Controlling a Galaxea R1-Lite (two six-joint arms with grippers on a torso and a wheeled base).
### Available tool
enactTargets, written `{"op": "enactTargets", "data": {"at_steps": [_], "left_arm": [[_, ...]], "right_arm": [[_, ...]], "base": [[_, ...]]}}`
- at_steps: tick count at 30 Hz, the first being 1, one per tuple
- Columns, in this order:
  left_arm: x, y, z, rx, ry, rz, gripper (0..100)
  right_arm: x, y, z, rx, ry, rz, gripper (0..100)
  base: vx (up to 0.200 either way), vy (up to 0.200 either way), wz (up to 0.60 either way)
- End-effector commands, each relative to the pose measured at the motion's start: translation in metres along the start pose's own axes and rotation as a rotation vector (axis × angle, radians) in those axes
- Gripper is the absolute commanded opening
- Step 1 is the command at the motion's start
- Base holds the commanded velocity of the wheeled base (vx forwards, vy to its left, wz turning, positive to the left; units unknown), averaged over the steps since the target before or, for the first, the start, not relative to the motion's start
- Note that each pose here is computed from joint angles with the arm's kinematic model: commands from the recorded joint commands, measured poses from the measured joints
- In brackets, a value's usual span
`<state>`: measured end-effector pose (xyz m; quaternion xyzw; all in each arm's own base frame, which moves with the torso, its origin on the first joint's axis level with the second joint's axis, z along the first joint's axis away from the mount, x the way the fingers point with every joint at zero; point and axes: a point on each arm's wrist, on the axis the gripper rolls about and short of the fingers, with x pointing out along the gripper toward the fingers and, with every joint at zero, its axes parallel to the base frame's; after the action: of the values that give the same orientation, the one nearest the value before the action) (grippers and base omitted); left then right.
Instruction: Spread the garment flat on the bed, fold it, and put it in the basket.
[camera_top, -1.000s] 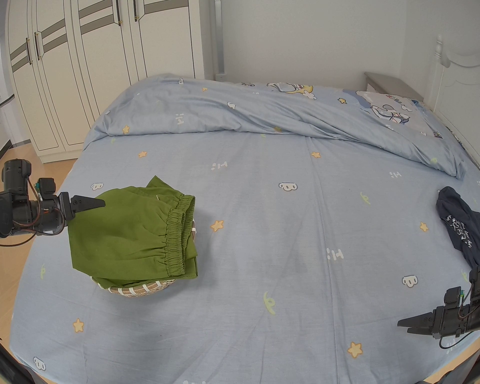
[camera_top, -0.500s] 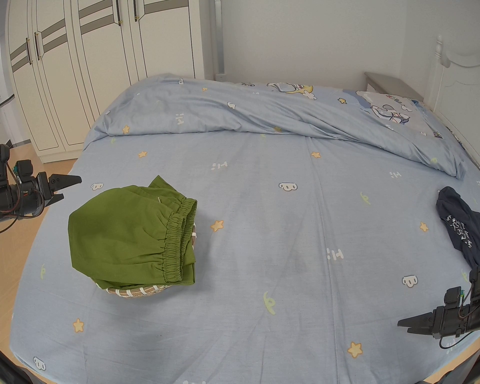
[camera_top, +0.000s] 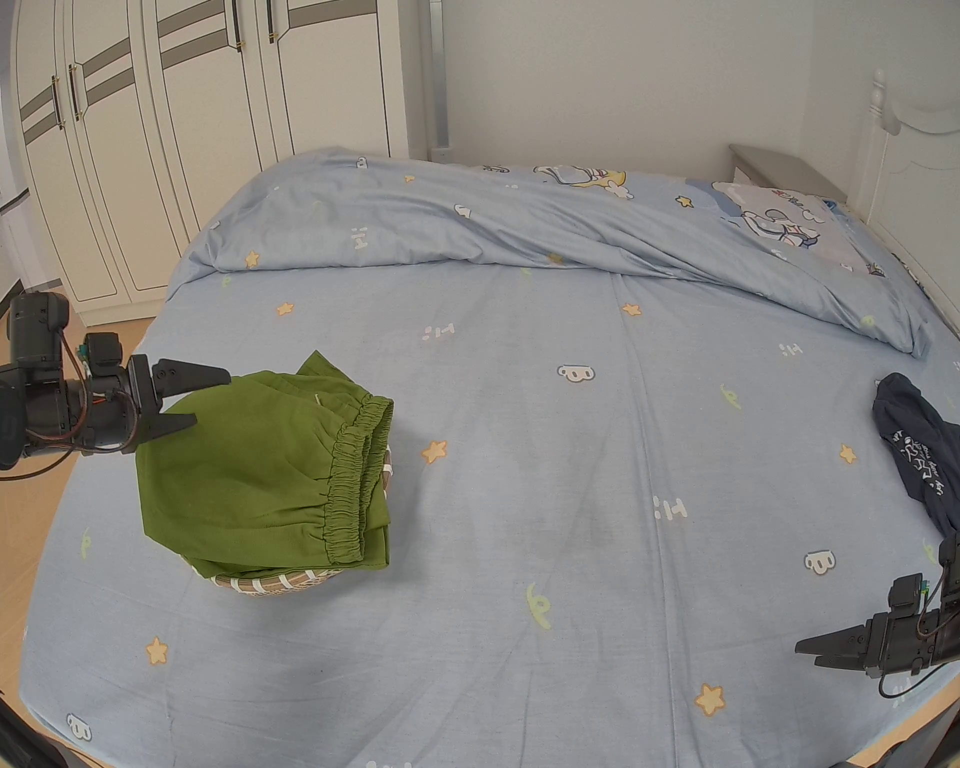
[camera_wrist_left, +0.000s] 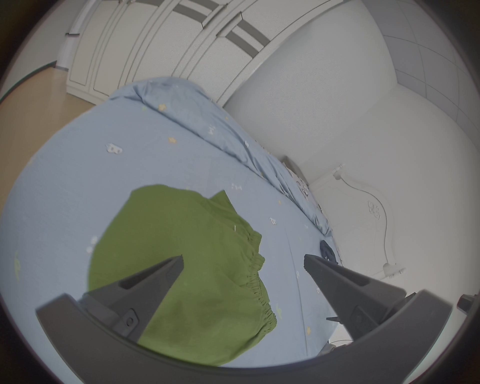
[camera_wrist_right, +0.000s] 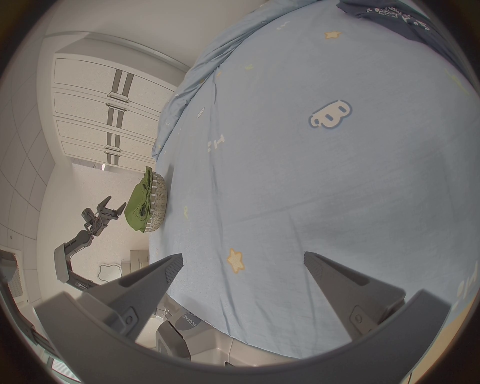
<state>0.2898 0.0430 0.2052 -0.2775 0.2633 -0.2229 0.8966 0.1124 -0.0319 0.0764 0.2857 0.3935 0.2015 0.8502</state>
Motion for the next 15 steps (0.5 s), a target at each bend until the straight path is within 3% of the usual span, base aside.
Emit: {"op": "enactTargets", "data": {"at_steps": [1,9,13,15], "left_arm": [[0.039,0.027,-0.020,-0.061,0.122,0.018,100],[0.062,0.054,-0.032,-0.055,0.175,0.038,100],[0.058,0.048,-0.031,-0.058,0.170,0.033,100],[0.037,0.021,-0.024,-0.039,0.116,0.007,100]], "right_arm": [[0.000,0.000,0.000,-0.005,-0.003,0.000,100],[0.000,0.001,0.000,-0.005,-0.003,0.001,100],[-0.001,0.001,-0.001,-0.010,-0.007,0.001,100],[-0.002,0.002,-0.001,-0.018,-0.012,0.002,100]], "base": [[0.000,0.000,0.00],[0.000,0.000,0.00],[0.000,0.000,0.00],[0.000,0.000,0.00]]}}
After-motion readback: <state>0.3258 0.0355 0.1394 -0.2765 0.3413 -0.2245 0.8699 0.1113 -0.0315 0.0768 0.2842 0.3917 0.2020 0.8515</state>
